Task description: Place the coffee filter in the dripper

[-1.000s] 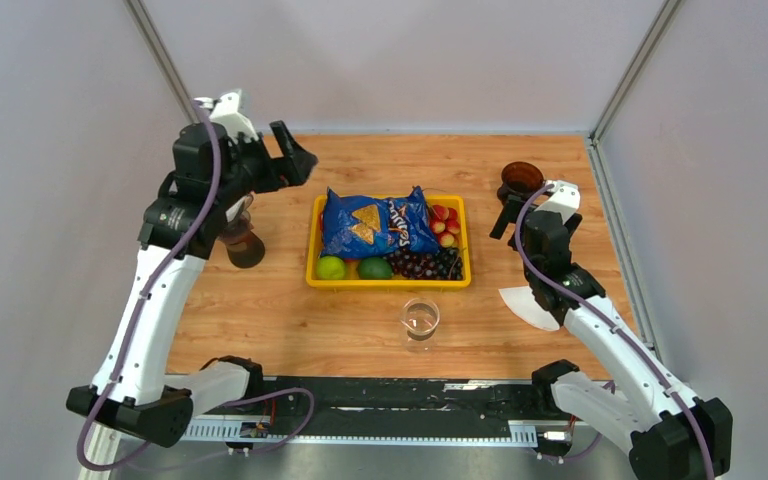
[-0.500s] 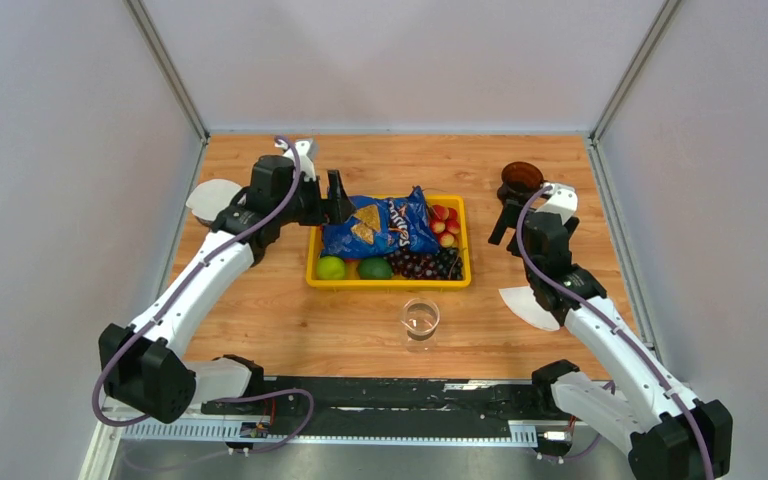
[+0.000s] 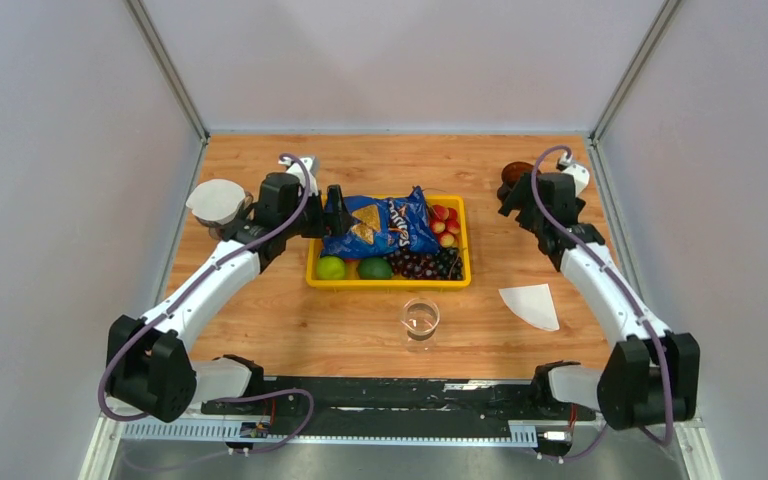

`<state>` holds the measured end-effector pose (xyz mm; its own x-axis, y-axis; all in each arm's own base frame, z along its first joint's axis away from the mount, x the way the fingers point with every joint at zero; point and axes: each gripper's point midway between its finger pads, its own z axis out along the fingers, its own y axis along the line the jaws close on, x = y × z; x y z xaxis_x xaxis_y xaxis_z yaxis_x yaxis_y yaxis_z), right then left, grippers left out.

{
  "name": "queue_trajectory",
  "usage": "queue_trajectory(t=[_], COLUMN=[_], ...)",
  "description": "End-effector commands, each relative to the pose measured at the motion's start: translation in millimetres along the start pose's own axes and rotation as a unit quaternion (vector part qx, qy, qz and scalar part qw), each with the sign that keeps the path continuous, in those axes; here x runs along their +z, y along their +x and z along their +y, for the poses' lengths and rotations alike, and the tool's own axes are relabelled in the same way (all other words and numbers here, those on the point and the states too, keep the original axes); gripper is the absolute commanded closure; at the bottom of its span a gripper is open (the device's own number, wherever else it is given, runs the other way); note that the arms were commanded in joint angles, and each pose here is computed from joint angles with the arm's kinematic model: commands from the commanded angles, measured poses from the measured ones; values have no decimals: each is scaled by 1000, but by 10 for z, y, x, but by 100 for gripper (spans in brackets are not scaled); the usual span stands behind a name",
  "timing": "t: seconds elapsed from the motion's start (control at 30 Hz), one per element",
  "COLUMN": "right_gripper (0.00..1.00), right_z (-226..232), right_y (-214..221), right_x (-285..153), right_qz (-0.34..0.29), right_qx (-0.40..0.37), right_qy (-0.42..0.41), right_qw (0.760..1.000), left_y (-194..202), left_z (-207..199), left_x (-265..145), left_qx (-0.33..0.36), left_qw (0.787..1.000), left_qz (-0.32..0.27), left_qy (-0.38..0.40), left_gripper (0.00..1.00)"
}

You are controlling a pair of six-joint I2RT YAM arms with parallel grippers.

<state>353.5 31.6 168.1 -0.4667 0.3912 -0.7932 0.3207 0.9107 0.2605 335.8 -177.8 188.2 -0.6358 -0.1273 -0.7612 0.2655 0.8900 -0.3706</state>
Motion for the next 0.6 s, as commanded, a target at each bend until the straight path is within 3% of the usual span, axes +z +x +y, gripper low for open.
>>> queue_trajectory(t=[0.0, 0.23, 0.33, 0.57], right_gripper=[0, 5, 12, 20], right_z=[90, -114, -109, -188], right_y=[-361, -666, -758, -754], right_x=[290, 1044, 1329, 1668], right_qz=[1, 3, 1, 3], right_qx=[70, 87, 73, 72], right_qy=[-2, 73, 93, 134], right_qw=[998, 994, 993, 988], left_y=[-3, -68, -51, -55], left_z=[-69, -141, -144, -86], left_x=[15, -132, -162, -180], left_qx=[11, 17, 17, 15], left_qw=[999, 996, 996, 997], left_qz=[-22, -67, -68, -71], left_qy=[28, 53, 54, 37], left_gripper=[0, 0, 0, 0])
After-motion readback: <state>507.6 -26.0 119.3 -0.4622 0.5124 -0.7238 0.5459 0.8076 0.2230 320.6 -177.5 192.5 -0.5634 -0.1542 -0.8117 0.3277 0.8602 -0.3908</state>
